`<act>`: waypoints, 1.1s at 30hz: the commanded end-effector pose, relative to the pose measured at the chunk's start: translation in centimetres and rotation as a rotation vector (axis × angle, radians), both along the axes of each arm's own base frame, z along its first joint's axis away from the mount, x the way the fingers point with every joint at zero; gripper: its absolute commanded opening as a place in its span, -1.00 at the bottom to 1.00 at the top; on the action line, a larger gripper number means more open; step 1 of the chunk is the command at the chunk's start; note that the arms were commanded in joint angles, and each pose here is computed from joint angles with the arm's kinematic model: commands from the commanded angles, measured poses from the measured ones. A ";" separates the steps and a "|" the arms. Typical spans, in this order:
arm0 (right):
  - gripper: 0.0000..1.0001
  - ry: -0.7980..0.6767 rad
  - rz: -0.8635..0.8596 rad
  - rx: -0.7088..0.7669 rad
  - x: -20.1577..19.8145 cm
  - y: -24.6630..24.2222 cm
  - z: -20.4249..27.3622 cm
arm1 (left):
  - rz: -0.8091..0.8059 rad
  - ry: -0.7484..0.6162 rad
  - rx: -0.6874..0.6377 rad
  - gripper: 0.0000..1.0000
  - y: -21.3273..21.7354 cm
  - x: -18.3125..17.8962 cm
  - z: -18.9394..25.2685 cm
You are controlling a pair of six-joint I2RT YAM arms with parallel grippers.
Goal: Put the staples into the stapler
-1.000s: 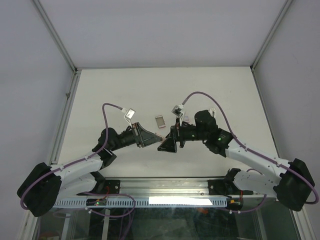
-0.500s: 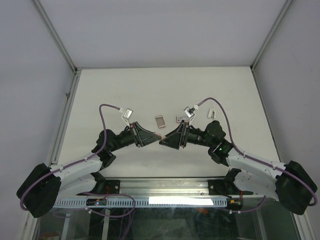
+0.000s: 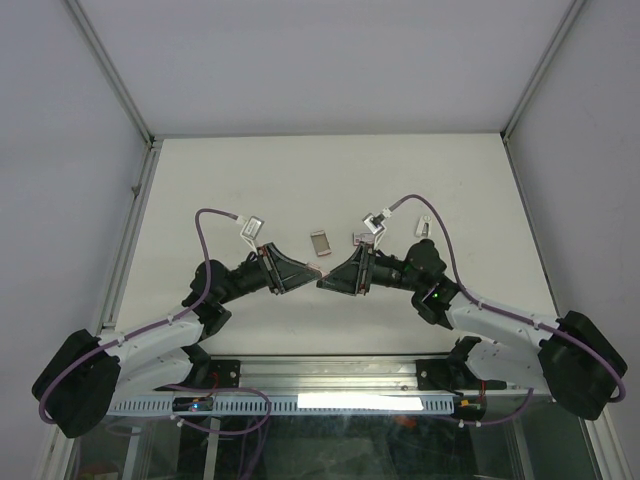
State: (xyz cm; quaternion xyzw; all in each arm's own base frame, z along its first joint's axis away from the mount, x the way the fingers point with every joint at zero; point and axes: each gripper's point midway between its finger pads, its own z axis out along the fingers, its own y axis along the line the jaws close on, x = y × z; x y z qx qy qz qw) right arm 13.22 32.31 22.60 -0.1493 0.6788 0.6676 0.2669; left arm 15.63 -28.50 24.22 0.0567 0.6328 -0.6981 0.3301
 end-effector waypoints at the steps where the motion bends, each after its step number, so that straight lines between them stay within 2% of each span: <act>1: -1.00 -0.080 0.022 0.055 -0.5 0.1 2.0 | 0.031 -0.069 -0.054 -0.79 0.4 0.2 1.9; 2: -1.00 -0.087 0.021 0.050 -0.5 0.0 2.0 | 0.033 -0.068 -0.053 -0.59 0.4 0.2 1.9; 3: -1.00 -0.089 0.020 0.038 -0.5 0.1 1.8 | 0.037 -0.067 -0.053 -0.48 0.5 0.2 1.9; 4: -1.00 -0.093 0.021 0.031 -0.4 0.1 1.8 | 0.042 -0.067 -0.052 -0.47 0.5 0.3 1.9; 6: -1.00 -0.092 0.031 0.026 -0.6 0.1 1.8 | 0.048 -0.067 -0.052 -0.62 0.6 0.3 1.9; 7: -0.65 -0.094 0.044 0.025 -0.7 0.1 1.9 | 0.051 -0.067 -0.052 -0.71 0.6 0.3 2.0; 9: 0.12 -0.091 0.063 0.034 -1.0 0.2 2.1 | 0.052 -0.066 -0.050 -0.75 0.6 0.4 1.9; 10: 0.37 -0.091 0.069 0.043 -1.1 0.2 2.2 | 0.054 -0.066 -0.050 -0.74 0.6 0.4 1.9; 12: 0.58 -0.091 0.077 0.060 -1.4 0.1 2.5 | 0.060 -0.059 -0.046 -0.70 0.6 0.5 1.8; 18: 0.56 -0.044 0.067 0.060 -1.2 0.2 2.4 | 0.144 0.063 0.002 -0.67 0.9 2.2 -0.7; 29: 0.21 0.097 -0.010 0.076 0.0 0.2 0.9 | 0.138 0.162 -0.001 -0.46 0.9 2.1 -3.0; 31: 0.19 0.106 -0.020 0.079 0.2 0.2 0.9 | 0.132 0.165 -0.006 -0.43 0.9 2.0 -3.0; 33: 0.27 0.114 -0.030 0.080 0.3 0.2 0.9 | 0.126 0.165 -0.009 -0.42 0.9 1.9 -3.1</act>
